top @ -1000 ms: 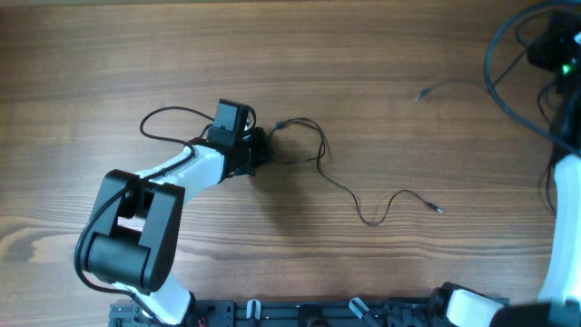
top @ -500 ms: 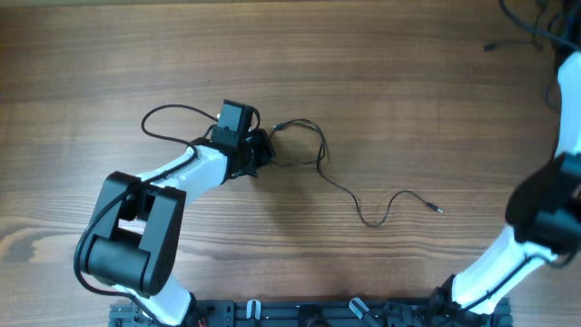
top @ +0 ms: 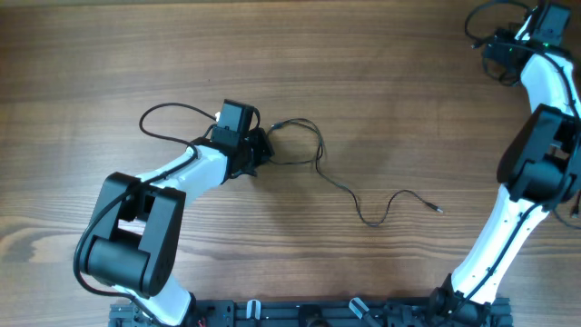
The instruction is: Untangle cables
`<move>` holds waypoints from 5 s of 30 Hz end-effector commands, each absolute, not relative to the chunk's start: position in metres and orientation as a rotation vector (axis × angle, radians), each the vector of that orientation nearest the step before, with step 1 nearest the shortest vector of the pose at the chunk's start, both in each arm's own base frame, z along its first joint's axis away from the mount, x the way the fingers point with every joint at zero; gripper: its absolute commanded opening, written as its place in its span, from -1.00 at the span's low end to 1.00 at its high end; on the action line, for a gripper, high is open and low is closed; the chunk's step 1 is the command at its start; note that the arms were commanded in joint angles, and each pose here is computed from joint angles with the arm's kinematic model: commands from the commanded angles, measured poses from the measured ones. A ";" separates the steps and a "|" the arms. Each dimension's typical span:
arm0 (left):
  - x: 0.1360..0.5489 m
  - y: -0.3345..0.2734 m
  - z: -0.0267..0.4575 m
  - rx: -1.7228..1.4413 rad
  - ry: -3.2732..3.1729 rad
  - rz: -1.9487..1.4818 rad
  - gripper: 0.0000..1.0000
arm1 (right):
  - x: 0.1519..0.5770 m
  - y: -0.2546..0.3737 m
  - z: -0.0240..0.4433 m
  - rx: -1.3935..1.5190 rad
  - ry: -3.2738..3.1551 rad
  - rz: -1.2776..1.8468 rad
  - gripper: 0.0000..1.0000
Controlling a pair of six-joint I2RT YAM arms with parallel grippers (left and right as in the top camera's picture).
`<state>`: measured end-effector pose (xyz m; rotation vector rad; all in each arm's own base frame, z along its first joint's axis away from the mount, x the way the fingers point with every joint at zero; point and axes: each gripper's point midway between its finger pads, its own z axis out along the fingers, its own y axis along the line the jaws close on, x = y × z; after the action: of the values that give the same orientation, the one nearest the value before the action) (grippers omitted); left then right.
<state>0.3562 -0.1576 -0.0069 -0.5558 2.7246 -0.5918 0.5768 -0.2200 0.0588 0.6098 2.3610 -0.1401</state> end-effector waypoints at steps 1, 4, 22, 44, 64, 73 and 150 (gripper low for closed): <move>0.318 -0.115 -0.061 -0.617 2.852 -0.261 -0.92 | 0.570 -0.221 0.188 0.597 2.167 -0.168 0.99; 0.316 -0.120 -0.061 -0.592 2.858 -0.264 -0.92 | 0.544 -0.209 0.256 0.583 2.106 -0.163 0.99; 0.305 -0.166 -0.059 -0.366 2.851 -0.258 0.41 | 0.392 -0.208 0.242 1.074 2.334 -0.438 1.00; 0.307 -0.167 -0.058 -0.366 2.840 -0.264 0.78 | 0.403 -0.379 0.053 1.358 2.195 -0.559 -0.50; 0.314 -0.170 -0.055 -0.363 2.810 -0.290 0.74 | 0.466 -0.360 -0.005 1.013 2.300 -0.411 -0.91; 0.313 -0.170 -0.055 -0.363 2.814 -0.287 0.74 | 0.398 -0.382 -0.025 1.271 2.373 -0.616 -0.91; 0.331 0.001 0.085 -1.051 2.404 -0.247 1.00 | 0.258 0.116 0.066 0.208 2.746 0.109 0.99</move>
<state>0.3300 -0.0024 0.0826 -1.0281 2.4230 -0.2534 0.2435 0.1483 0.0394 -0.1574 2.8385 0.3000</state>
